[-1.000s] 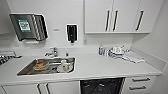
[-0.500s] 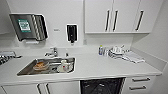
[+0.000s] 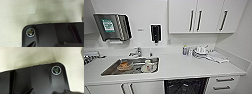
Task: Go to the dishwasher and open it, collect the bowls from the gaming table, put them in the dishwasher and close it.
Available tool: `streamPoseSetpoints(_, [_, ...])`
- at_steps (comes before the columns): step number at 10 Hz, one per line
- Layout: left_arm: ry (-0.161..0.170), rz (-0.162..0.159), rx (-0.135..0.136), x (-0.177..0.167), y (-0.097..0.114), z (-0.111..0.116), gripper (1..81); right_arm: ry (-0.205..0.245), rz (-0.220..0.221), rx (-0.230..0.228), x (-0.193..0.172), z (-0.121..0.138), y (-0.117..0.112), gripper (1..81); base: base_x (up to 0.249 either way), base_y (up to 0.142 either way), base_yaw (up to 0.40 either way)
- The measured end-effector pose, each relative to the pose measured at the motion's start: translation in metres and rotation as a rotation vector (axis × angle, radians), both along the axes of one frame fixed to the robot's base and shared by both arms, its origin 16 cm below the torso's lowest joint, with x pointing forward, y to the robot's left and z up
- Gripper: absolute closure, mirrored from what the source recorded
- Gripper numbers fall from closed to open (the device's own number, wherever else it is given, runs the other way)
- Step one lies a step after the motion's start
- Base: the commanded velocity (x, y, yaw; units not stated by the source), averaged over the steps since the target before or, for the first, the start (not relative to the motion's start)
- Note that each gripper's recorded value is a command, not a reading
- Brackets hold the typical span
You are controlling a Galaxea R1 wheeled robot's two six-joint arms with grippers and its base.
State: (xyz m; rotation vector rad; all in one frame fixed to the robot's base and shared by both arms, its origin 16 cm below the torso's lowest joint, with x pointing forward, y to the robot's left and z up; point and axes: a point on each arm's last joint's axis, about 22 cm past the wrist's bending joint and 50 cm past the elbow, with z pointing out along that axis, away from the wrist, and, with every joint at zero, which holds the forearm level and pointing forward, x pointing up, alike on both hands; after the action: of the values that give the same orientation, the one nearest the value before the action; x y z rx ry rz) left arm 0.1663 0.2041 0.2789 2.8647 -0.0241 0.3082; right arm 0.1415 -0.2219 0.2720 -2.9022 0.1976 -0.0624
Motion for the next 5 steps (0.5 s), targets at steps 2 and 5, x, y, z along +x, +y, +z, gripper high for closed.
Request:
streamPoseSetpoints(2, [0.001,0.0,0.002,0.0,0.001,0.004,1.0,0.006,0.0,0.008,-0.005,0.004,0.007,1.0,0.0,0.0,0.0])
streamPoseSetpoints(5, [0.034,-0.001,-0.006,-0.024,-0.006,0.024,1.0,0.041,-0.001,0.025,-0.03,0.026,0.021,1.0,0.0,0.0,0.0])
